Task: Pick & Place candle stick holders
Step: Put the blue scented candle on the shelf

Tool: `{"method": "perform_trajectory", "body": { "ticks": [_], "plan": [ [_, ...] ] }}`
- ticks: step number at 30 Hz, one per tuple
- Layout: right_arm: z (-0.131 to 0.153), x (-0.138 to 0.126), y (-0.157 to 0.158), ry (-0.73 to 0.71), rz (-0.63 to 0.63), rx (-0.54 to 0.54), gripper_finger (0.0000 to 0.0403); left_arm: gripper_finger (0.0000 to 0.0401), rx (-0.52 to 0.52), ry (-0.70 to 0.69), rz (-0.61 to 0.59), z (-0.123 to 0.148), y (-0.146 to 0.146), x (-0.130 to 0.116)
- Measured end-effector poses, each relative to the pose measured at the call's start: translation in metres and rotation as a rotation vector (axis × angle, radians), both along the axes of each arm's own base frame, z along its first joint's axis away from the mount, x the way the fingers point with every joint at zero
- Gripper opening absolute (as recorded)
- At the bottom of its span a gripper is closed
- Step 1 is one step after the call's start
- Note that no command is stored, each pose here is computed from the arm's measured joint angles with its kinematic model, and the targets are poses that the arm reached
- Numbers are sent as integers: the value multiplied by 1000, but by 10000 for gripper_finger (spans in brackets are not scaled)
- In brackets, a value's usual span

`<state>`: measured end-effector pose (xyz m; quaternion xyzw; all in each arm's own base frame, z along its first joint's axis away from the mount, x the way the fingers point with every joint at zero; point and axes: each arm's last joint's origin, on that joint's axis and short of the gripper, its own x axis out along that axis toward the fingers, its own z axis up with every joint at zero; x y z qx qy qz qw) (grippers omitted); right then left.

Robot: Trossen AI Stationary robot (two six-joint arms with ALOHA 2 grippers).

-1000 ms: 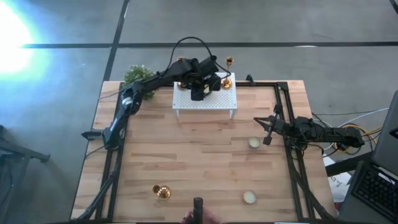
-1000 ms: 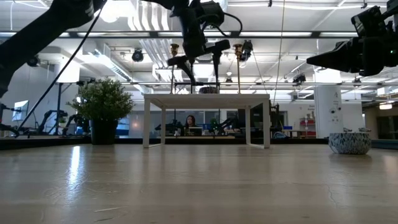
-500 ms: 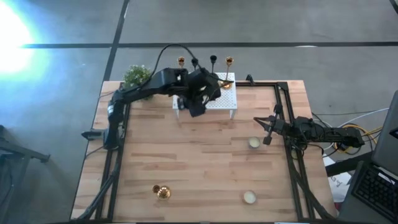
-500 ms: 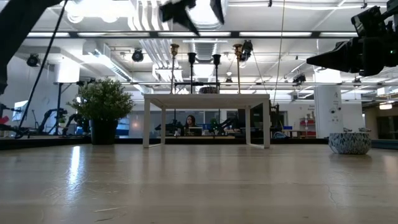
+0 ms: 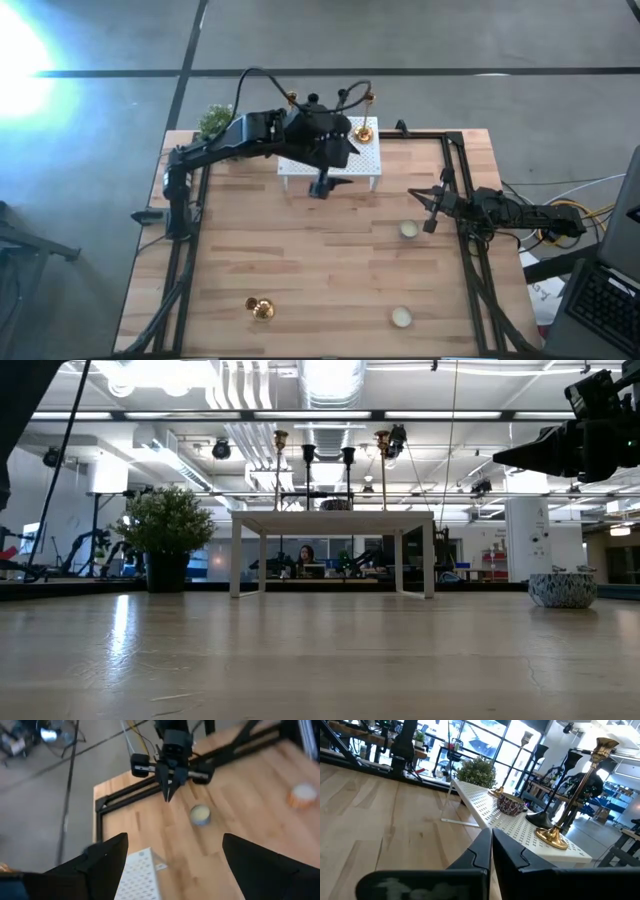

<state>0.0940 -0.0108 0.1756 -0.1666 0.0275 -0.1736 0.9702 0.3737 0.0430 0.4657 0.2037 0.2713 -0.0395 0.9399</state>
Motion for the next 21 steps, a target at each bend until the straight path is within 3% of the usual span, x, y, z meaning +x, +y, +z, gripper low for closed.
{"method": "perform_trajectory", "body": {
  "ticks": [4,7,11,14,18,21],
  "plan": [
    [0,0,0,0,0,0,8,328,-110,-58,14,3,-1,4],
    [0,0,0,0,0,0,8,328,-246,-31,-89,5,-6,-1],
    [0,0,0,0,0,0,8,328,-425,50,-333,14,-19,-30],
    [0,0,0,0,0,0,8,328,-315,-7,-439,31,-43,-62],
    [0,0,0,0,0,0,8,328,-161,-144,-373,43,-80,-97],
    [0,0,0,0,0,0,8,328,-140,-244,-340,39,-99,-123]
  ]
}}
